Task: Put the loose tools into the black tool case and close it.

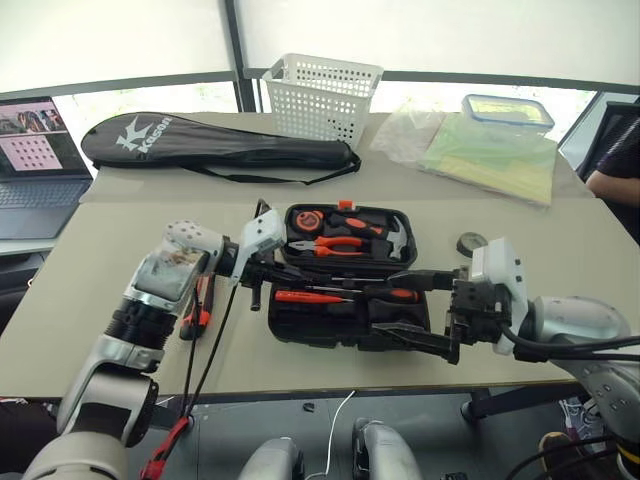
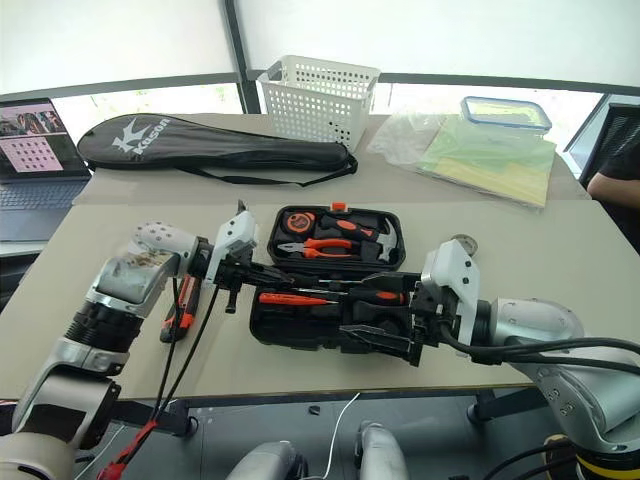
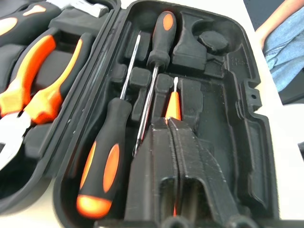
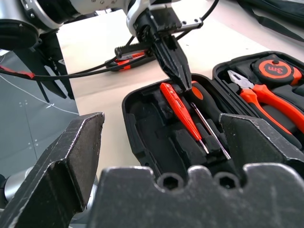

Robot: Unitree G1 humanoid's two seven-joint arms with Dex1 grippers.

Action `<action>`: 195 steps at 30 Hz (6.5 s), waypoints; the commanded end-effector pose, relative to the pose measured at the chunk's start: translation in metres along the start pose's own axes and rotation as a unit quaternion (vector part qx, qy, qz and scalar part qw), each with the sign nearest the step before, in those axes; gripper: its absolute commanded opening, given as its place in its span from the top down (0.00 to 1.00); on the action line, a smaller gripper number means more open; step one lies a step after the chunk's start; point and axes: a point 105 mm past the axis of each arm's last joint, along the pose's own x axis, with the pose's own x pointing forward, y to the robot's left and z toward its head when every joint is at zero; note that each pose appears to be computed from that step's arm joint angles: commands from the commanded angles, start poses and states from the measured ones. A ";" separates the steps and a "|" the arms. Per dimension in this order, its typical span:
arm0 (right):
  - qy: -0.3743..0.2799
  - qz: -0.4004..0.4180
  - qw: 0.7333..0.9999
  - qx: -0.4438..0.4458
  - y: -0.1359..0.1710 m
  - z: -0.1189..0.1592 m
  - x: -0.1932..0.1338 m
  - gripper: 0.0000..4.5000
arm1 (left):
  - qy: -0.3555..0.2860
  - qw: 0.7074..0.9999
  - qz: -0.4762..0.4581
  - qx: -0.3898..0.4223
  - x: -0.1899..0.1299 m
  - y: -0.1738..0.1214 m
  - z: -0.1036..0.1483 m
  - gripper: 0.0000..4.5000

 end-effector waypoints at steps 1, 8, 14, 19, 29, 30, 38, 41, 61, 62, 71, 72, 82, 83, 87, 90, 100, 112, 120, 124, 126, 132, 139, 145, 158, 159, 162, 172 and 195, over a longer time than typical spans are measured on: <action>-0.006 0.004 1.000 -0.015 0.002 0.006 -0.002 0.00 | -0.004 1.000 0.004 0.018 0.002 -0.001 -0.002 1.00; -0.007 0.003 1.000 -0.009 0.001 0.006 -0.002 0.00 | 0.016 0.999 0.003 0.034 0.018 -0.010 -0.030 1.00; -0.009 0.005 1.000 -0.007 0.002 0.007 0.000 0.00 | 0.011 0.999 0.025 0.042 0.018 0.000 -0.024 1.00; -0.008 0.006 1.000 -0.004 0.002 0.005 0.000 0.00 | -0.018 0.999 0.025 0.031 0.003 0.004 -0.008 1.00; -0.009 0.006 1.000 -0.002 0.003 0.004 0.000 0.00 | -0.013 0.998 0.007 0.057 0.009 0.000 -0.012 1.00; -0.009 0.005 1.000 -0.001 0.002 0.004 0.000 0.00 | -0.011 0.998 0.006 0.058 0.011 -0.001 -0.014 1.00; -0.010 0.003 1.000 0.000 0.003 0.005 0.000 0.00 | 0.018 0.996 0.009 0.082 0.028 0.002 -0.025 1.00; -0.011 0.003 1.000 0.000 0.003 0.005 0.000 0.00 | 0.017 0.996 0.003 0.083 0.029 -0.001 -0.027 1.00; -0.029 0.100 0.994 -0.045 -0.002 0.020 0.020 0.00 | -0.015 0.918 0.371 -0.143 -0.165 -0.076 -0.045 0.07; -0.029 0.110 0.992 -0.046 -0.001 0.020 0.021 0.00 | 0.001 0.907 0.390 -0.159 -0.172 -0.084 -0.053 0.01; -0.032 0.145 0.988 -0.054 -0.004 0.022 0.030 0.00 | 0.079 0.832 0.471 -0.281 -0.177 -0.094 -0.081 0.01; -0.031 0.145 0.987 -0.055 -0.003 0.022 0.030 0.00 | 0.080 0.821 0.474 -0.307 -0.174 -0.090 -0.084 0.01; -0.031 0.125 0.989 -0.067 0.004 0.017 0.030 0.00 | 0.112 0.806 0.469 -0.344 -0.144 -0.053 -0.082 0.01; -0.033 0.122 0.990 -0.066 0.007 0.017 0.030 0.00 | 0.133 0.800 0.469 -0.350 -0.139 -0.047 -0.088 0.01; -0.037 0.113 0.991 -0.063 0.011 0.017 0.030 0.00 | 0.158 0.797 0.444 -0.377 -0.120 -0.039 -0.102 0.01; -0.038 0.109 0.991 -0.063 0.013 0.017 0.029 0.00 | 0.171 0.793 0.443 -0.382 -0.117 -0.036 -0.110 0.12; -0.018 0.118 0.992 -0.037 0.019 0.012 0.016 0.00 | 0.063 0.892 0.394 -0.211 -0.134 -0.004 -0.047 0.60; 0.002 0.073 0.997 -0.040 0.021 0.004 0.006 0.00 | 0.119 0.984 -0.054 0.121 -0.052 -0.033 0.023 0.60; 0.004 0.036 0.999 -0.038 0.025 0.001 0.001 0.00 | 0.198 0.963 -0.124 0.133 -0.015 -0.026 0.005 0.60; 0.004 0.026 0.999 -0.037 0.025 0.000 0.000 0.00 | 0.199 0.964 -0.123 0.125 -0.001 -0.022 0.004 0.60; 0.003 0.021 0.999 -0.037 0.024 0.001 0.000 0.00 | 0.200 0.964 -0.126 0.121 0.004 -0.021 0.004 0.60; -0.001 0.013 0.999 -0.040 0.022 0.002 0.001 0.00 | 0.205 0.962 -0.131 0.127 0.017 -0.022 0.003 0.60; -0.003 0.009 0.999 -0.039 0.021 0.002 0.002 0.00 | 0.220 0.958 -0.142 0.115 0.017 -0.028 0.001 0.60; -0.004 0.009 0.999 -0.038 0.019 0.002 0.005 0.00 | 0.207 0.962 -0.135 0.113 0.010 -0.027 0.010 0.07; -0.004 0.018 0.999 -0.039 0.016 0.002 0.008 0.00 | 0.121 0.982 -0.086 0.120 -0.013 -0.012 0.031 0.34; -0.004 0.019 0.999 -0.040 0.016 0.002 0.008 0.00 | 0.125 0.981 -0.085 0.126 -0.011 -0.012 0.027 0.43; -0.005 0.020 0.999 -0.041 0.015 0.003 0.009 0.00 | 0.127 0.980 -0.090 0.126 -0.005 -0.014 0.019 0.67; -0.004 0.020 0.999 -0.041 0.015 0.003 0.008 0.00 | 0.174 0.969 -0.091 0.151 0.011 -0.015 -0.006 0.99; -0.003 0.016 0.999 -0.037 0.015 0.001 0.006 0.00 | 0.112 0.975 -0.109 0.158 0.000 -0.016 0.027 0.99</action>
